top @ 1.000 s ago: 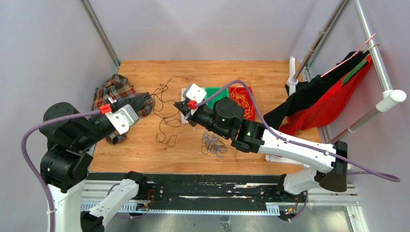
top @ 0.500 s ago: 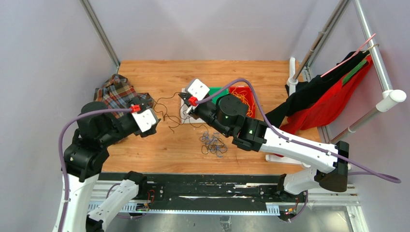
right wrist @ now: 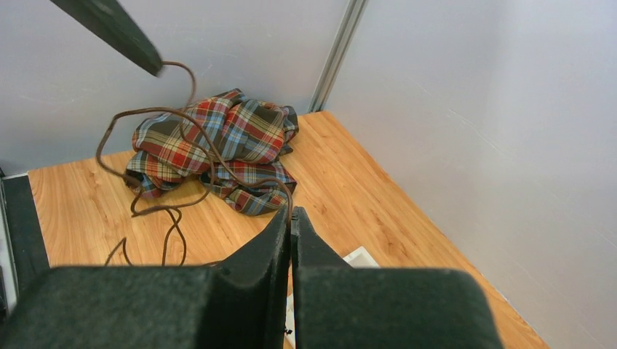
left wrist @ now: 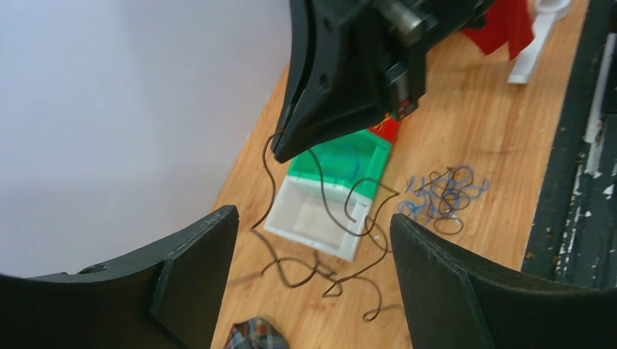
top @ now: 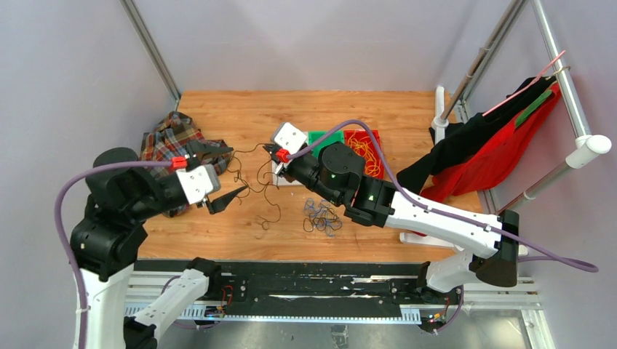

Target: Untangle the cables

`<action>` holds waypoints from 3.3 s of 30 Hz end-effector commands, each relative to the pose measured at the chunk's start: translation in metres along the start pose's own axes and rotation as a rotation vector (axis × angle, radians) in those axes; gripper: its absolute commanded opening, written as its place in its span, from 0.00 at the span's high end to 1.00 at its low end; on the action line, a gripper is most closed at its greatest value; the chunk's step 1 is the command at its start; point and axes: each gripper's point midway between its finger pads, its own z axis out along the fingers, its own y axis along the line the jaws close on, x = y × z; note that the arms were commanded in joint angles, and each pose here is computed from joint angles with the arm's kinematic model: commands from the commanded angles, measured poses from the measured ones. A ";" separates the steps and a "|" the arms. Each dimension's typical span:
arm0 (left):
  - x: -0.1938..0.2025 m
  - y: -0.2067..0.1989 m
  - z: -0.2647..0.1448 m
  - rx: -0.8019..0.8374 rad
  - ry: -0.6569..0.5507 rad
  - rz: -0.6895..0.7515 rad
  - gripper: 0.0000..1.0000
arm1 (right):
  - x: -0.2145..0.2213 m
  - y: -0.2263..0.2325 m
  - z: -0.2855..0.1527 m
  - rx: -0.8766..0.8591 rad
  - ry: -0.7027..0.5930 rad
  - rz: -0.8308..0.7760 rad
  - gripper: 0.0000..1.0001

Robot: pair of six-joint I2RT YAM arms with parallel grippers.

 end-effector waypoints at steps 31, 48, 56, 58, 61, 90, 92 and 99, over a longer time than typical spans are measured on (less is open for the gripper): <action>0.058 0.007 0.027 0.083 0.202 0.015 0.70 | -0.005 0.023 0.013 -0.115 -0.010 0.061 0.99; 0.006 0.005 0.017 0.092 0.058 -0.035 0.99 | 0.025 0.045 0.030 -0.079 -0.064 0.337 0.63; -0.026 0.015 0.011 0.044 -0.030 -0.062 1.00 | 0.071 0.058 0.037 -0.043 -0.016 0.422 0.67; -0.038 0.020 0.006 0.020 -0.058 -0.052 1.00 | 0.090 0.058 0.035 -0.010 0.002 0.435 0.69; -0.059 0.030 -0.002 -0.031 -0.109 -0.030 1.00 | 0.118 0.060 0.034 0.031 0.034 0.444 0.70; -0.114 0.076 -0.031 -0.260 -0.219 0.142 1.00 | 0.076 0.060 -0.009 -0.099 -0.134 0.489 0.35; -0.113 0.075 -0.029 -0.251 -0.220 0.142 1.00 | 0.051 0.065 -0.014 -0.167 -0.187 0.487 0.35; -0.106 0.072 -0.023 -0.231 -0.209 0.124 1.00 | -0.017 0.069 -0.016 -0.255 -0.321 0.384 0.34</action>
